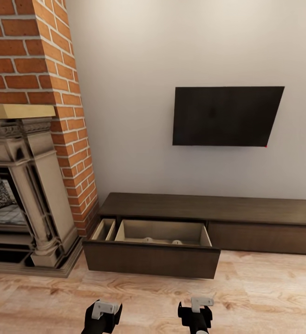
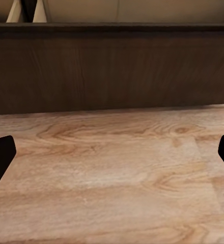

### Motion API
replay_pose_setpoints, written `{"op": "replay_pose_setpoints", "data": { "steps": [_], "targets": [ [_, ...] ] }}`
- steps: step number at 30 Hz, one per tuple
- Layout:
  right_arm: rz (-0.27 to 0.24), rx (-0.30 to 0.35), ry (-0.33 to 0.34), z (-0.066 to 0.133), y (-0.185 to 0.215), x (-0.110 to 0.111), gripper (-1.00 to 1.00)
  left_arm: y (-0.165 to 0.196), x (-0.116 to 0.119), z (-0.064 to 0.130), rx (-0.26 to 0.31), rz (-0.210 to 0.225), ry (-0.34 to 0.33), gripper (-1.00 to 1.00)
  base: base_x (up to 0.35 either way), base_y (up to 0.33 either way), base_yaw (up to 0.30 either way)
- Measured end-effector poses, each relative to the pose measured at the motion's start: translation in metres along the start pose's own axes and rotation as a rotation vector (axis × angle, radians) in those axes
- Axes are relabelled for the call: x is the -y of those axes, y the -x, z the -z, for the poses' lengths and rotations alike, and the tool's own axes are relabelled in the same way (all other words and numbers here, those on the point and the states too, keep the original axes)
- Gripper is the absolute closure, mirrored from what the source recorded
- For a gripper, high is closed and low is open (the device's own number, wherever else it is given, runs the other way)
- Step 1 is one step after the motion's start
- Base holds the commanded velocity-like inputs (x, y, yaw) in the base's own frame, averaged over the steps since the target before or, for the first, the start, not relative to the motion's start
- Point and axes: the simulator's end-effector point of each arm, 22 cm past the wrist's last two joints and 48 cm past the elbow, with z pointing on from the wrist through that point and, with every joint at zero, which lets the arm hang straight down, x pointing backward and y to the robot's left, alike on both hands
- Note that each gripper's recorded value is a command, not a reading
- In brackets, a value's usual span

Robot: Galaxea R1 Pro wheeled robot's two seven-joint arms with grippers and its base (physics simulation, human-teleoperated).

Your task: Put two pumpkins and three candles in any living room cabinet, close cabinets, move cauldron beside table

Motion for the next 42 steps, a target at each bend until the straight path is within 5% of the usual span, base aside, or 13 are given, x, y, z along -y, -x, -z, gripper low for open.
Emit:
{"op": "replay_pose_setpoints", "data": {
  "steps": [12, 21, 34, 42],
  "targets": [
    [-0.003, 0.004, 0.003, -0.013, -0.016, -0.002, -1.00, -0.028, 0.010, -0.010, -0.019, 0.020, -0.006, -1.00, 0.000, 0.000, 0.000],
    [-0.019, 0.001, 0.004, -0.023, -0.031, -0.003, -1.00, -0.036, -0.005, -0.022, -0.009, 0.029, 0.081, -1.00, 0.000, 0.000, 0.000],
    [-0.017, 0.014, 0.008, -0.036, -0.049, -0.005, -1.00, -0.053, -0.005, -0.034, 0.005, 0.023, 0.087, -1.00, 0.000, 0.000, 0.000],
    [-0.022, 0.034, 0.010, -0.046, -0.053, -0.007, -1.00, -0.047, -0.006, -0.058, 0.017, 0.009, 0.087, -1.00, 0.000, 0.000, 0.000]
  ]
}}
